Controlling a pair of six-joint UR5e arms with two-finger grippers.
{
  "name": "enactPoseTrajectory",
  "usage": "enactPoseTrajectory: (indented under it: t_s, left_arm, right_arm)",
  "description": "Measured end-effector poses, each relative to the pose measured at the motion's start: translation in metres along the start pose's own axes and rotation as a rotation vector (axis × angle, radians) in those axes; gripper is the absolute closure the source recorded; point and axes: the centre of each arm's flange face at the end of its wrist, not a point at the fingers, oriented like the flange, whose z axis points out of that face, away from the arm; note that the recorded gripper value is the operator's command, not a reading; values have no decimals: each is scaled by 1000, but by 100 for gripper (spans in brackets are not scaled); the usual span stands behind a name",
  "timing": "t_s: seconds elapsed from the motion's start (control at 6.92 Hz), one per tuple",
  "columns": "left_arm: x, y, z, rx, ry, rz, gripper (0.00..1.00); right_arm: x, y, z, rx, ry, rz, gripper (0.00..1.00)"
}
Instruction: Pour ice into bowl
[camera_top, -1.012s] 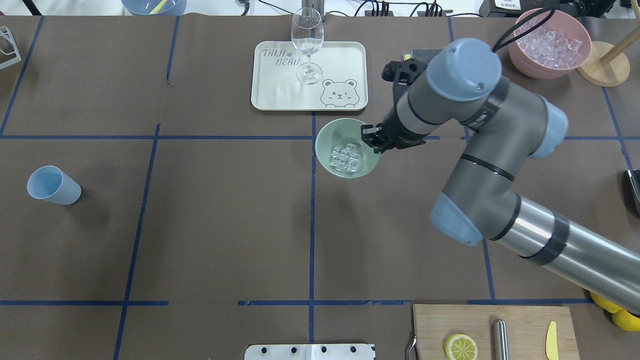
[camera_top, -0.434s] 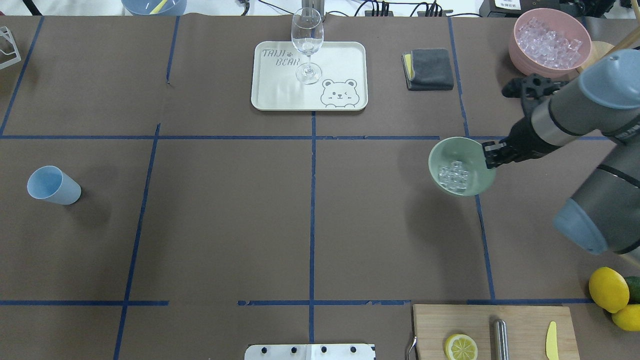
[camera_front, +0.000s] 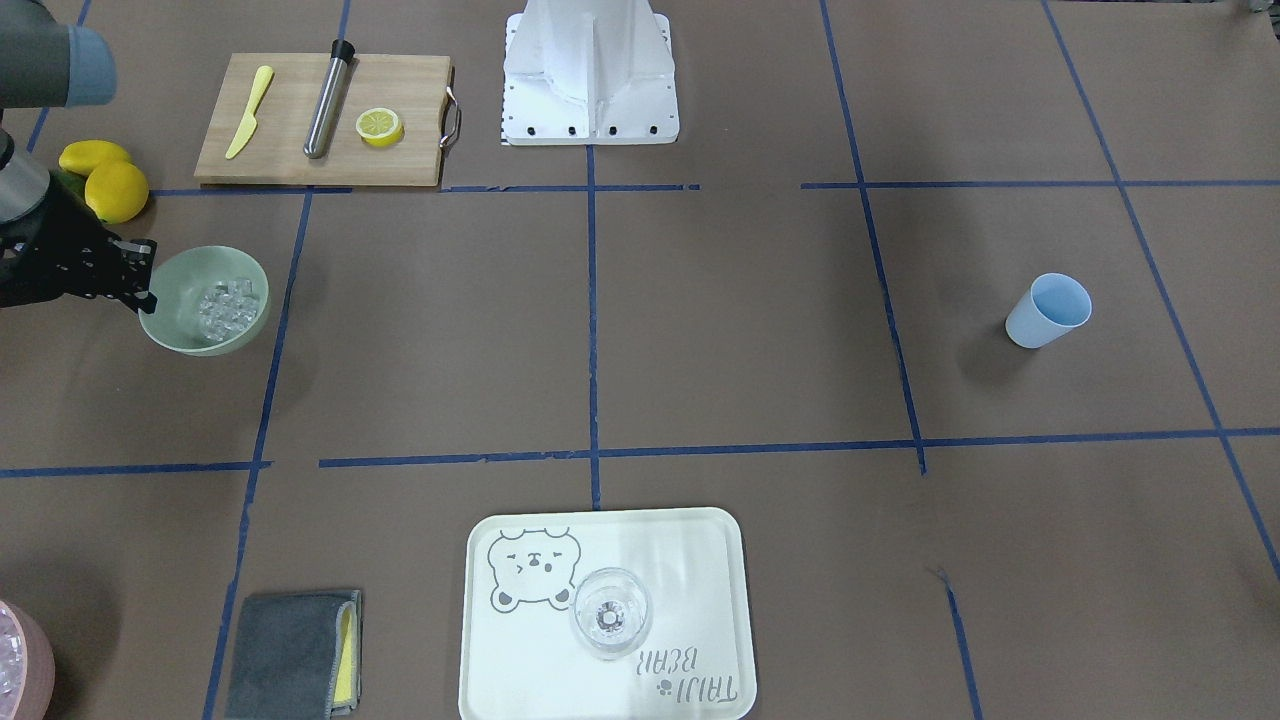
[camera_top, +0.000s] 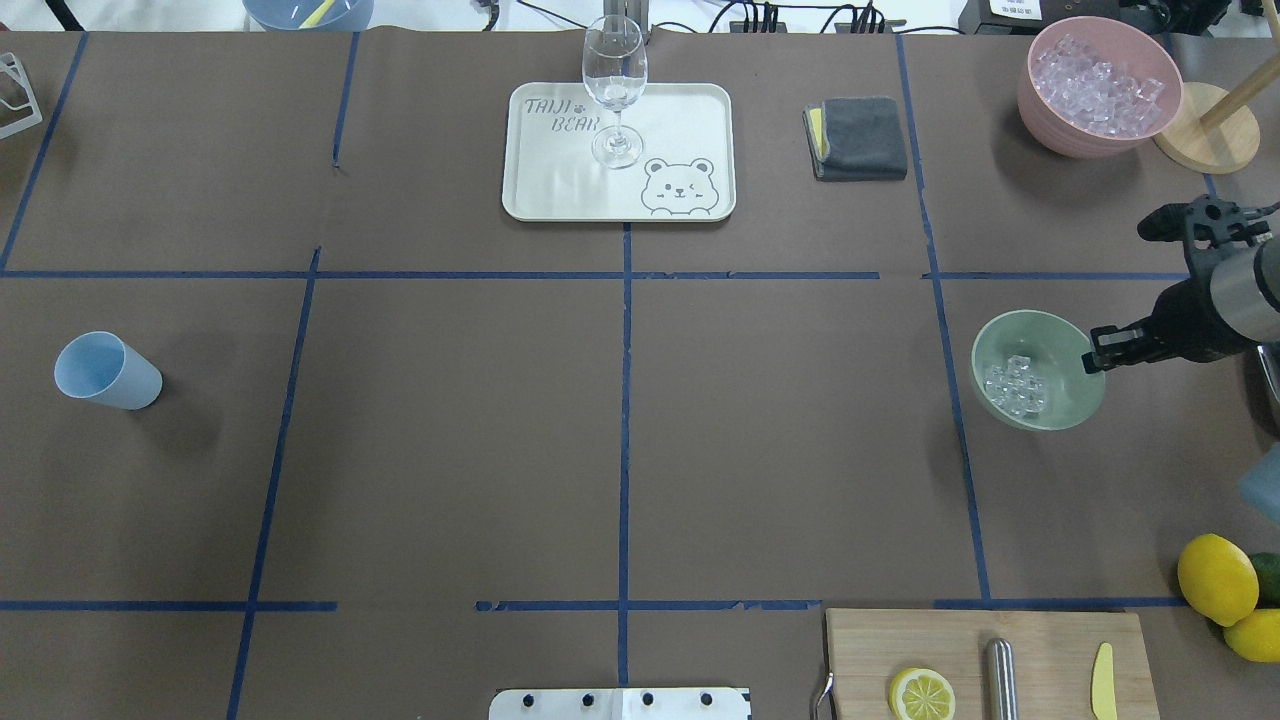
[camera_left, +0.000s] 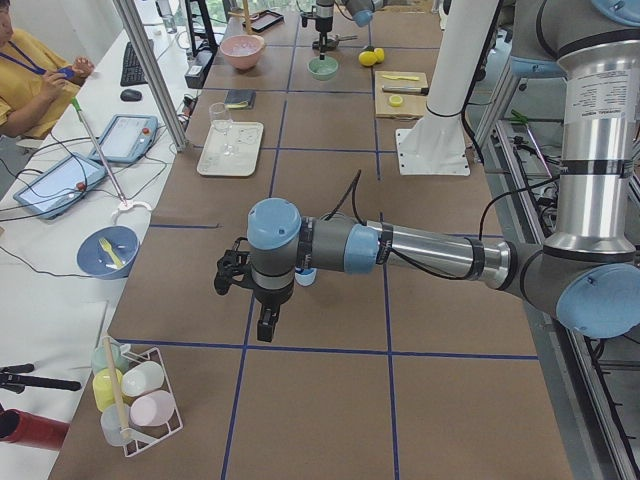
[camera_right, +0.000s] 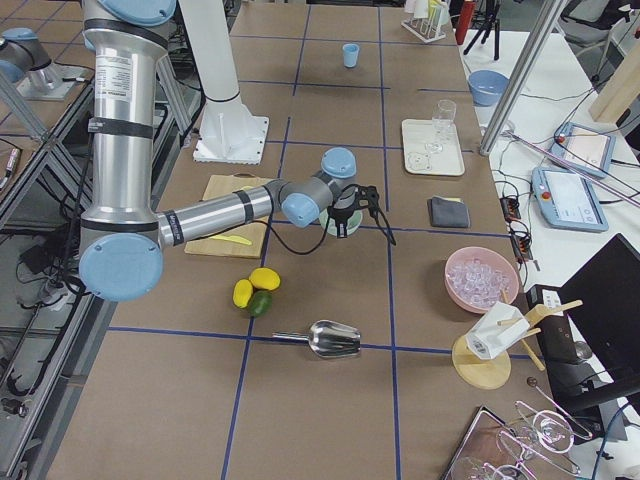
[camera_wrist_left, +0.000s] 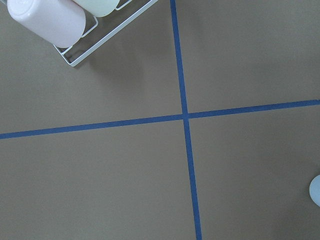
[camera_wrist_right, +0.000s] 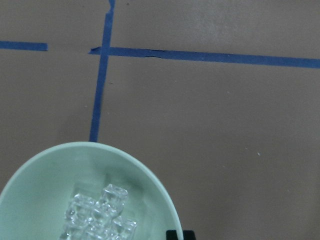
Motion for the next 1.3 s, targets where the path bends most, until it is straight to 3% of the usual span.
enactPoseTrajectory:
  t_s: [0.29, 0.43, 0.58, 0.87, 1.16, 1.3]
  left_arm:
    - [1, -1, -1, 5, -1, 5, 0]
    - [1, -2, 0, 9, -1, 9, 0]
    - [0, -2, 0, 12, -1, 11, 0]
    - [-1, -2, 1, 15, -2, 14, 0]
    - [-1, -2, 1, 14, -1, 14, 0]
    - [-1, -2, 1, 14, -1, 14, 0]
  right_arm:
    - [59, 14, 23, 4, -16, -13, 100]
    - [75, 17, 33, 5, -18, -17, 75]
    - [83, 19, 39, 5, -20, -19, 1]
    - [85, 16, 39, 13, -25, -21, 0]
    - [96, 6, 17, 43, -28, 1, 0]
    - [113, -2, 2, 53, -6, -13, 0]
